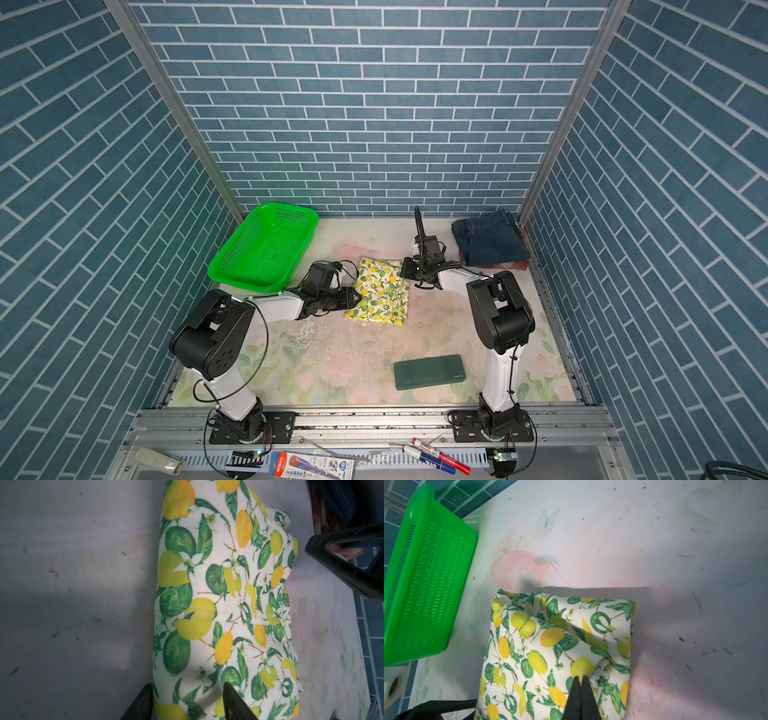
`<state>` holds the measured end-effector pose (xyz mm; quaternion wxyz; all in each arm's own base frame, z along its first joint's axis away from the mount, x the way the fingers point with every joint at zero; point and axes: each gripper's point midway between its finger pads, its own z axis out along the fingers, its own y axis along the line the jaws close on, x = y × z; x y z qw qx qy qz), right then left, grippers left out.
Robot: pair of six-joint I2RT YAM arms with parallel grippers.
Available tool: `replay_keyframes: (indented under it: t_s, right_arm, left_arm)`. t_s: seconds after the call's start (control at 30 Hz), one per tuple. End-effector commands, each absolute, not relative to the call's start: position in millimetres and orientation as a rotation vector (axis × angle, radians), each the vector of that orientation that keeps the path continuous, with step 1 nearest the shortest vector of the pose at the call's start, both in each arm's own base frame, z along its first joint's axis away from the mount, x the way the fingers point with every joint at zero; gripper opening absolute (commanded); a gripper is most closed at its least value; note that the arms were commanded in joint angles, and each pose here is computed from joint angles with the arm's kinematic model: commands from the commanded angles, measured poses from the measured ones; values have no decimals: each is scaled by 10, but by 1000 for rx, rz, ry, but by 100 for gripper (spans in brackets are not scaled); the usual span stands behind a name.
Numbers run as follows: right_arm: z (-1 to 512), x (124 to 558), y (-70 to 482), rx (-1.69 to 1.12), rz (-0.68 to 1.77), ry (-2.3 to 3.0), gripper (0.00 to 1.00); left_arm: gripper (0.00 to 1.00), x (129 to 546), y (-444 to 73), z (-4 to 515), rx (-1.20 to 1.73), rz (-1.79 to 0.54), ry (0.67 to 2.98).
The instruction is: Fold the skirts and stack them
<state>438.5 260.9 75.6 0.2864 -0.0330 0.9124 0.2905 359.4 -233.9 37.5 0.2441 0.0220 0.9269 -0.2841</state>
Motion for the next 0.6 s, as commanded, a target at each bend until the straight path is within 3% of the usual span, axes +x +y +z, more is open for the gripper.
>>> replay_keyframes:
  t_s: [0.0,0.2,0.37,0.47,0.57]
  right_arm:
    - [1085,4474,2583,-115,751,2384,0]
    - [1156,4462,2542,-119,743,2402,0]
    - [938,4200,2566,-71,763,2466,34]
    - [782,4015,2631,-49,759,2505,41]
    - [656,3852,2704,-15,764,2535,41]
  left_arm:
    - [56,3637,-2348,524,93,-755,2504]
    - [56,3638,-2317,532,91,-735,2506]
    - [56,3653,-2243,550,69,-673,2520]
    - [60,3670,-2186,572,43,-627,2530]
    - [70,3686,-2105,596,13,-574,2529]
